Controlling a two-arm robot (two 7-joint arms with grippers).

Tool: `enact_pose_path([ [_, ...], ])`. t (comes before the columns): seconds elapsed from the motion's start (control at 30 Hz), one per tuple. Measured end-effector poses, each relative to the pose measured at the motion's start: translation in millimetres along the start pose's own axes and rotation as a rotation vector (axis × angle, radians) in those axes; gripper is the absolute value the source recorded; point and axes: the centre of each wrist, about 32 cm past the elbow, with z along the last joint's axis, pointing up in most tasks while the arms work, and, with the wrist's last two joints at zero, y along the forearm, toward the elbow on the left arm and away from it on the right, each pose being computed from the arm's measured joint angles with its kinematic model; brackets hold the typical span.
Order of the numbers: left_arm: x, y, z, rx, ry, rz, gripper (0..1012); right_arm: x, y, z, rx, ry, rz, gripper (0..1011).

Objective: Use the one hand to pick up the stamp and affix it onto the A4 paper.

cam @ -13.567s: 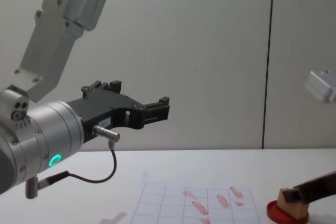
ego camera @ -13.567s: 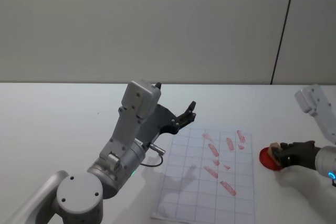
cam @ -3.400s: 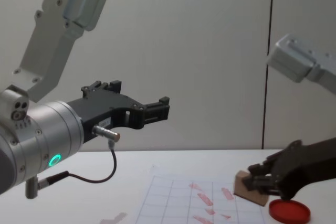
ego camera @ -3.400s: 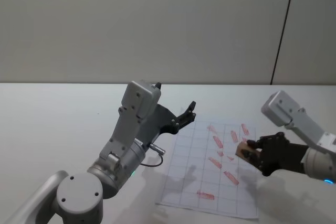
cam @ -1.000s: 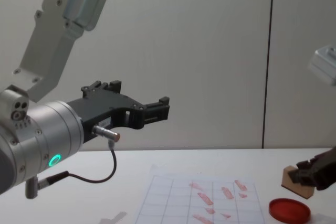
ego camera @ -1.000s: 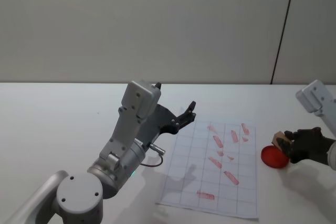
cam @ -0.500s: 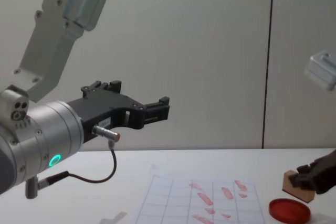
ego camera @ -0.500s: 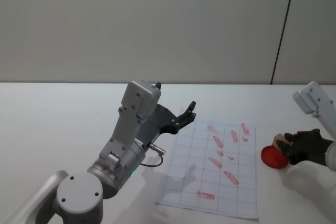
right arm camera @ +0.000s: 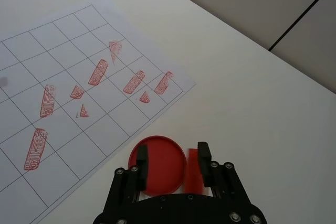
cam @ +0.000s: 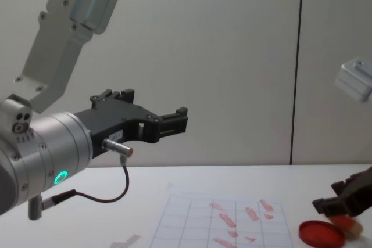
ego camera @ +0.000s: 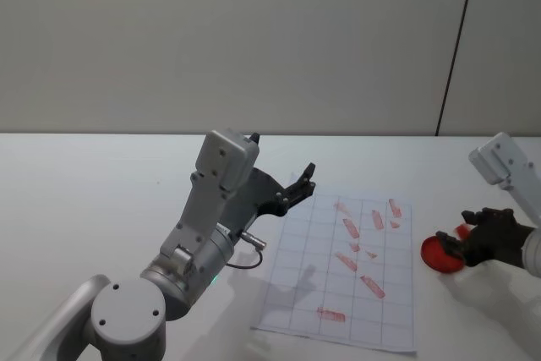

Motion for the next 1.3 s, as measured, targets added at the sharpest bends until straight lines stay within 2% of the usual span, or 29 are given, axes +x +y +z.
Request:
enact_pose_path([
  [0.03, 0.0, 0.0, 0.0, 0.000, 0.000, 0.000, 1002, 0.0, 0.0, 0.0, 0.000, 0.000, 0.000, 570],
  [0.07, 0.0, 0.0, 0.0, 0.000, 0.000, 0.000, 1002, 0.0, 0.1, 0.0, 0.000, 0.000, 0.000, 570],
  [0.37, 0.0, 0.0, 0.0, 0.000, 0.000, 0.000, 1002, -0.1, 0.1, 0.2, 0.002, -0.005, -0.001, 850],
  [0.57, 0.0, 0.0, 0.0, 0.000, 0.000, 0.000, 1002, -0.4, -1.9, 2.7, 0.035, -0.035, -0.009, 998],
  [0.9, 0.0, 0.0, 0.0, 0.000, 0.000, 0.000, 1002, -2.2, -8.6, 8.7, 0.120, -0.113, -0.032, 1001],
  [1.1, 0.0, 0.0, 0.0, 0.000, 0.000, 0.000, 1002, -4.1, -15.9, 12.0, 0.205, -0.180, -0.042, 1001],
  [1.3, 0.0, 0.0, 0.0, 0.000, 0.000, 0.000, 1002, -7.3, -23.7, 11.8, 0.284, -0.222, -0.036, 1001],
])
